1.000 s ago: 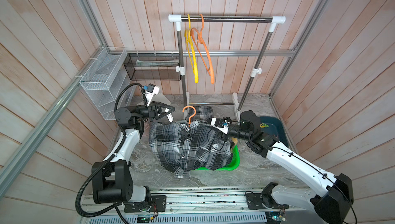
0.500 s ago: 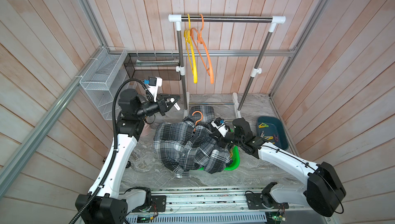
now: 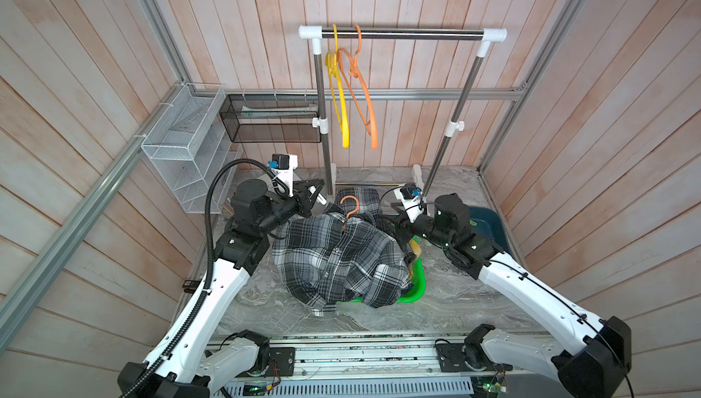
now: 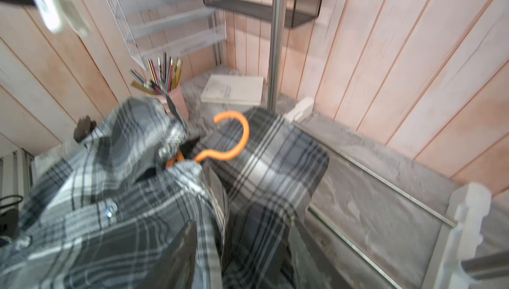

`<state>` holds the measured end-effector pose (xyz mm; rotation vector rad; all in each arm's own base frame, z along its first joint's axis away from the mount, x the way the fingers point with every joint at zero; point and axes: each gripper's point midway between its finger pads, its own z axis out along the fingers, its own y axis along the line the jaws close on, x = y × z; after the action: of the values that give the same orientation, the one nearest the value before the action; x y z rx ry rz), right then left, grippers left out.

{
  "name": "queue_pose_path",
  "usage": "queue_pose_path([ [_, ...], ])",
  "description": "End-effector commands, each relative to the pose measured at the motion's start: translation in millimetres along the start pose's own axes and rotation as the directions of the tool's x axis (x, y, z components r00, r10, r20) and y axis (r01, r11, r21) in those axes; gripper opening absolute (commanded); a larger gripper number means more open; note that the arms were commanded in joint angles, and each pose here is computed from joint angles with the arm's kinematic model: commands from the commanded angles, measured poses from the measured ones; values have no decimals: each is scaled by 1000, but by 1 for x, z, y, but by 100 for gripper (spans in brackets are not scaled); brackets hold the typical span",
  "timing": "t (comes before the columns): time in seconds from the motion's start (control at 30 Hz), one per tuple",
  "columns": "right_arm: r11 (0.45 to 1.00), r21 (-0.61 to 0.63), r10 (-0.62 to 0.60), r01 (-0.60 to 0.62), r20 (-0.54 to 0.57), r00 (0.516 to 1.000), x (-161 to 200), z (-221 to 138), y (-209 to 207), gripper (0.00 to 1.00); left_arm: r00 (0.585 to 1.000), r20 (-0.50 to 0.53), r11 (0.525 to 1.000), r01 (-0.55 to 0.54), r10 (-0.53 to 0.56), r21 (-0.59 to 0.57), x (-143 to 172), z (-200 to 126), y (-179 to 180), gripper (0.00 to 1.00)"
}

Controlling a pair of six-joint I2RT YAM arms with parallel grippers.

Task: Remove the clothespins securing long-sleeve shirts to the hanger
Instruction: Place the hanger in the bin, then place the clamp in the storage box.

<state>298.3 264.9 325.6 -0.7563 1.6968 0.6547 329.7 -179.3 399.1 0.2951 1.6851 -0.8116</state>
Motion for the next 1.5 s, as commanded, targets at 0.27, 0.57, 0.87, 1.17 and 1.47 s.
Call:
queue_pose_path([
  [0.27,981,-195,33,-23,49,998,-49,48,67,53,999,33,995,33,-31,-93,0,-3,16,0],
  [0.57,950,-311,33,-24,24,999,-49,89,108,50,999,25,994,33,-30,-104,3,-2,19,0],
  [0.87,933,-359,49,-26,57,997,-60,106,122,50,999,18,993,35,-33,-113,6,1,22,0],
  [1.17,917,-398,55,-20,77,996,-68,122,131,49,999,14,993,42,-41,-110,8,3,23,0],
  [1.47,911,-412,59,-12,101,993,-75,131,136,42,999,4,994,53,-52,-99,11,6,22,0],
])
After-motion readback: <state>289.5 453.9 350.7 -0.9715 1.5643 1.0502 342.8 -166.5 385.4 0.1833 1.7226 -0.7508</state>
